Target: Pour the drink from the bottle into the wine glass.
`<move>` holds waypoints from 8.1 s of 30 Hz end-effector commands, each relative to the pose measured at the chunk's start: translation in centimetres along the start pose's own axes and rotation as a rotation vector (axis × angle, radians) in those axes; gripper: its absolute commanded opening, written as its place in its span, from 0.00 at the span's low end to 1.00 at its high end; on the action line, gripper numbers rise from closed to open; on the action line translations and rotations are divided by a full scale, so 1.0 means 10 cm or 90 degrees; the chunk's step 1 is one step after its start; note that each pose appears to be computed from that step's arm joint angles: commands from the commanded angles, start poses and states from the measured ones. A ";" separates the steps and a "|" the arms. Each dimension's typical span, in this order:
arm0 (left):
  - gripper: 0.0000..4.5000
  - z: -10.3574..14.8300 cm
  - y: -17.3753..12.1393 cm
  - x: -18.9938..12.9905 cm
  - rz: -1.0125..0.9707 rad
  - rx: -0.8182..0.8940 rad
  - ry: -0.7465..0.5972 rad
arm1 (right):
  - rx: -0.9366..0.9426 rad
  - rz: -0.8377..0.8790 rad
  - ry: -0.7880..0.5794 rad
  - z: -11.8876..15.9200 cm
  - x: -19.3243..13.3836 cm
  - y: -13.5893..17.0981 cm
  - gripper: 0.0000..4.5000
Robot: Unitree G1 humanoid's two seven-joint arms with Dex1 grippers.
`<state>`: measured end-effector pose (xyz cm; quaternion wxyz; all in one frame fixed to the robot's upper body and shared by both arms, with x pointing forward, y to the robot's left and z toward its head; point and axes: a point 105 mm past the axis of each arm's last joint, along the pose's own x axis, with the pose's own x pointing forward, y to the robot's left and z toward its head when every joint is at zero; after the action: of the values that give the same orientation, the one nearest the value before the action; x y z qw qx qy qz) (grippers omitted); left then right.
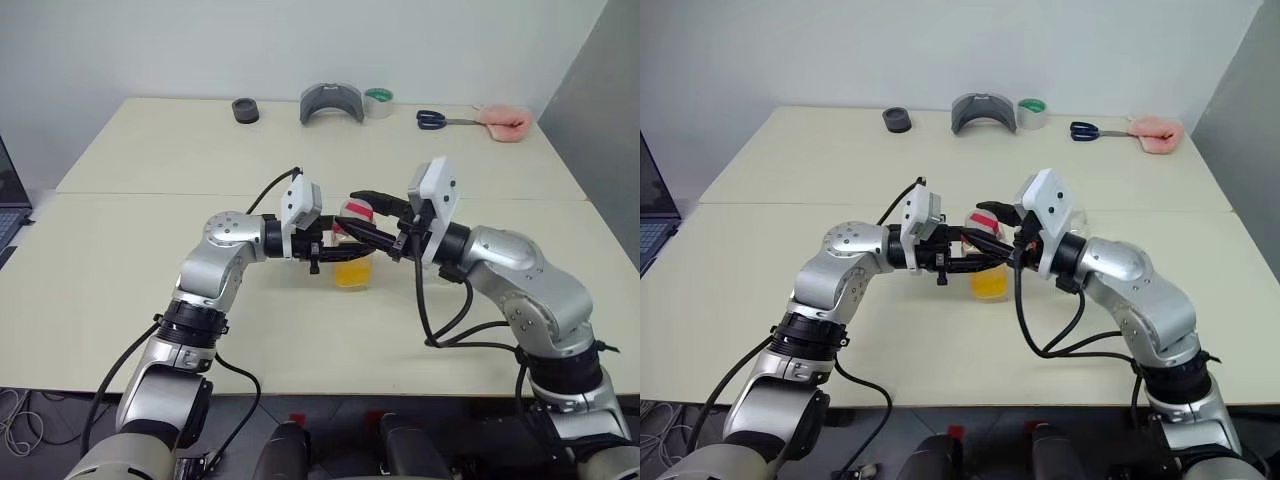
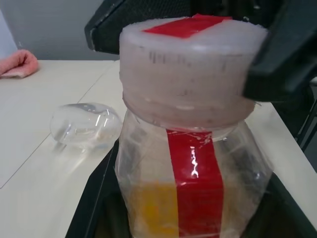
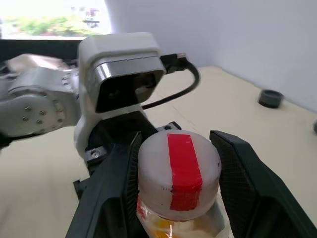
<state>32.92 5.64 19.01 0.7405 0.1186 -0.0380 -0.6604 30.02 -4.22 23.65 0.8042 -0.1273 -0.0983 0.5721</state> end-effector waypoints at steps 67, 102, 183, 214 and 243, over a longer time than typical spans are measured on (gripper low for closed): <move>0.41 0.10 0.15 0.10 0.026 0.028 -0.008 | 0.082 -0.359 0.020 0.01 0.07 0.10 0.58; 0.40 0.15 0.14 0.11 0.004 0.050 -0.004 | 0.026 -0.029 -0.002 0.18 -0.34 -0.32 0.84; 0.40 0.14 0.18 0.12 0.001 0.049 0.006 | 0.051 0.029 0.024 -0.12 -0.29 -0.17 0.97; 0.40 0.13 0.16 0.17 -0.005 0.045 0.002 | -0.050 -0.233 0.014 0.05 -0.21 -0.17 0.97; 0.40 0.10 0.14 0.17 -0.009 0.042 0.005 | -0.028 -0.240 0.041 0.05 -0.39 -0.16 0.97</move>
<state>34.73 4.22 18.66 0.7416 0.1343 -0.0275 -0.6567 30.17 -7.55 23.61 0.8919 -0.1347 -0.0866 0.4230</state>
